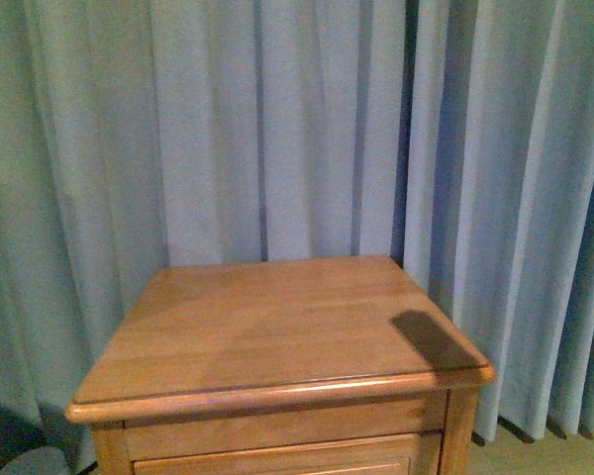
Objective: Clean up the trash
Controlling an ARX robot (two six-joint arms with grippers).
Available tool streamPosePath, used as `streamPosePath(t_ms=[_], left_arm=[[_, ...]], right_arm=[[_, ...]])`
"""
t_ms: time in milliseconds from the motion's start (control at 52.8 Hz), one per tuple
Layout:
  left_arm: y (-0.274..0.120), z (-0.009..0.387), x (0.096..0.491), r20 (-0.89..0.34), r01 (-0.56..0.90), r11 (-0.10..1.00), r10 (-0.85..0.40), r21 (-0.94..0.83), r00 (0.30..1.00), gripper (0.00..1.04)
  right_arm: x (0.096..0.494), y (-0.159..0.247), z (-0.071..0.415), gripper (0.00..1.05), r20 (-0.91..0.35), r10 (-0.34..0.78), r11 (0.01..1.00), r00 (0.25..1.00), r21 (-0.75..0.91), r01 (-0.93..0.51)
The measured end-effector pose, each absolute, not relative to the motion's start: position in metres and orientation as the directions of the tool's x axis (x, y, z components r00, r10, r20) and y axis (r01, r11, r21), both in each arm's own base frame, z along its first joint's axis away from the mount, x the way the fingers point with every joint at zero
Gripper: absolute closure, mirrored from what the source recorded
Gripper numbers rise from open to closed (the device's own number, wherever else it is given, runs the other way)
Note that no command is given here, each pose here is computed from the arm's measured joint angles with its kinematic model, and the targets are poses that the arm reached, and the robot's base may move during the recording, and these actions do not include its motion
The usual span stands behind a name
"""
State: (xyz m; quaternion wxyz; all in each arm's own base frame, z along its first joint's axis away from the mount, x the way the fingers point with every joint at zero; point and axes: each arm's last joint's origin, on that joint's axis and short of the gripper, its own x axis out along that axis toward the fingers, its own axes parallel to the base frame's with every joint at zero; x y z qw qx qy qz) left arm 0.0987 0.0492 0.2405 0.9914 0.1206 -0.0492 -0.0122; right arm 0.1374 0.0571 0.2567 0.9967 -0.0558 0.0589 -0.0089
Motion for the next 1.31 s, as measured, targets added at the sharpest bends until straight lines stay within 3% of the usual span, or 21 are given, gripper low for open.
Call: streamPosePath(t_ms=[473, 1306], left_arm=[[0.049, 0.240, 0.099, 0.094, 0.014, 0.971, -0.037, 0.240, 0.995, 0.78], [0.050, 0.239, 0.099, 0.091, 0.009, 0.972, -0.031, 0.236, 0.995, 0.78]], right_arm=[[0.108, 0.047, 0.263, 0.85, -0.013, -0.076, 0.996, 0.997, -0.044, 0.075], [0.107, 0.045, 0.263, 0.85, -0.015, -0.088, 0.996, 0.996, -0.023, 0.087]])
